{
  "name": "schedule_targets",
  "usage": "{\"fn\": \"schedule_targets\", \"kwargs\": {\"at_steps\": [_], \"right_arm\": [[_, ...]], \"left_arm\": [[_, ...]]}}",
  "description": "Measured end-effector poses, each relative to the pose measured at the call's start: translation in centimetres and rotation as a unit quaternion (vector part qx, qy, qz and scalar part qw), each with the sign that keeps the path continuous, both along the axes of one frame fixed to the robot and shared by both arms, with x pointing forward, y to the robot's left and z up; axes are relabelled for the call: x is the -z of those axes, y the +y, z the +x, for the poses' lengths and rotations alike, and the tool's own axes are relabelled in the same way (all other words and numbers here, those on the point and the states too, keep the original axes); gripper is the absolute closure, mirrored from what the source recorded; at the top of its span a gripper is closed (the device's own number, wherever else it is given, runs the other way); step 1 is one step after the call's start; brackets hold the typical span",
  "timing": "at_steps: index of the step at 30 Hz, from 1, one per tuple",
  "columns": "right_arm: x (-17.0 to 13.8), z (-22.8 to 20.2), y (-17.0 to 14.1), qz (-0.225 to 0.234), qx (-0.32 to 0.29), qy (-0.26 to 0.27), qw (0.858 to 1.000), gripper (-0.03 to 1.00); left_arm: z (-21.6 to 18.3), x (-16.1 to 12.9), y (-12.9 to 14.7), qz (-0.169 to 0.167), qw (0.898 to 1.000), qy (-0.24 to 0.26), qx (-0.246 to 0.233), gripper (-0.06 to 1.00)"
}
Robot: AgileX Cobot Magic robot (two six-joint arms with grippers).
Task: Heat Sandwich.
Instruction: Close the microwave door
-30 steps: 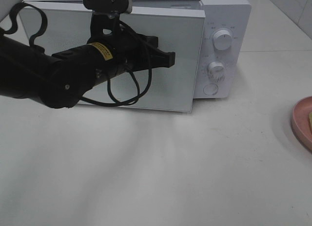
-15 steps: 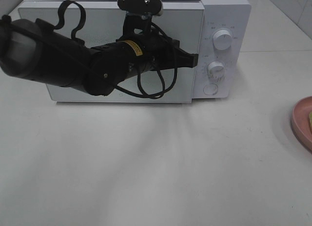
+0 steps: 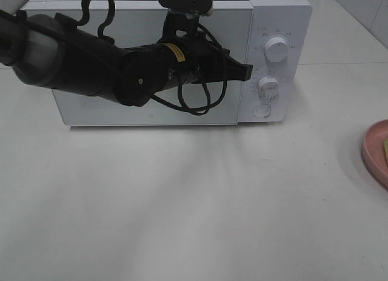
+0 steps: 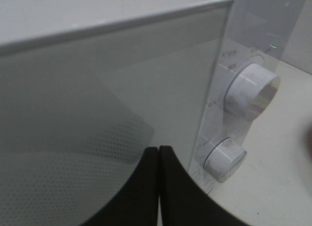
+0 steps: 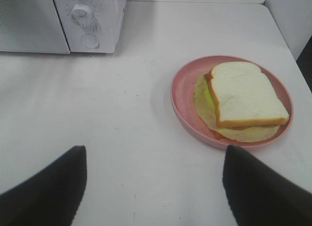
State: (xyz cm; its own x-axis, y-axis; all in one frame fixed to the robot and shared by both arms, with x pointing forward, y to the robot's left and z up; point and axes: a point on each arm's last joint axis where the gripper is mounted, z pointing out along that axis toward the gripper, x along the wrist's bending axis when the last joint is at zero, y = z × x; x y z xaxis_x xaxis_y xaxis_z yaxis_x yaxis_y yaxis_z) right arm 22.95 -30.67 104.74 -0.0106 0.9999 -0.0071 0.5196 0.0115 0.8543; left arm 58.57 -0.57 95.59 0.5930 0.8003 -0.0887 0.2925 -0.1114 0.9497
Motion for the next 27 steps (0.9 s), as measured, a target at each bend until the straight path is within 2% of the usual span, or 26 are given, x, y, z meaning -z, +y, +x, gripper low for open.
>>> {"fn": "schedule_targets", "kwargs": {"at_steps": [21, 27], "right_arm": [[0.0, 0.0, 0.0, 0.001, -0.001, 0.0, 1.0, 0.22], [0.0, 0.0, 0.0, 0.001, -0.001, 0.0, 1.0, 0.22]], "left_arm": [[0.4, -0.1, 0.5, 0.003, 1.0, 0.001, -0.005, 0.94], [-0.2, -0.8, 1.8, 0.0, 1.0, 0.013, -0.018, 0.94]]}}
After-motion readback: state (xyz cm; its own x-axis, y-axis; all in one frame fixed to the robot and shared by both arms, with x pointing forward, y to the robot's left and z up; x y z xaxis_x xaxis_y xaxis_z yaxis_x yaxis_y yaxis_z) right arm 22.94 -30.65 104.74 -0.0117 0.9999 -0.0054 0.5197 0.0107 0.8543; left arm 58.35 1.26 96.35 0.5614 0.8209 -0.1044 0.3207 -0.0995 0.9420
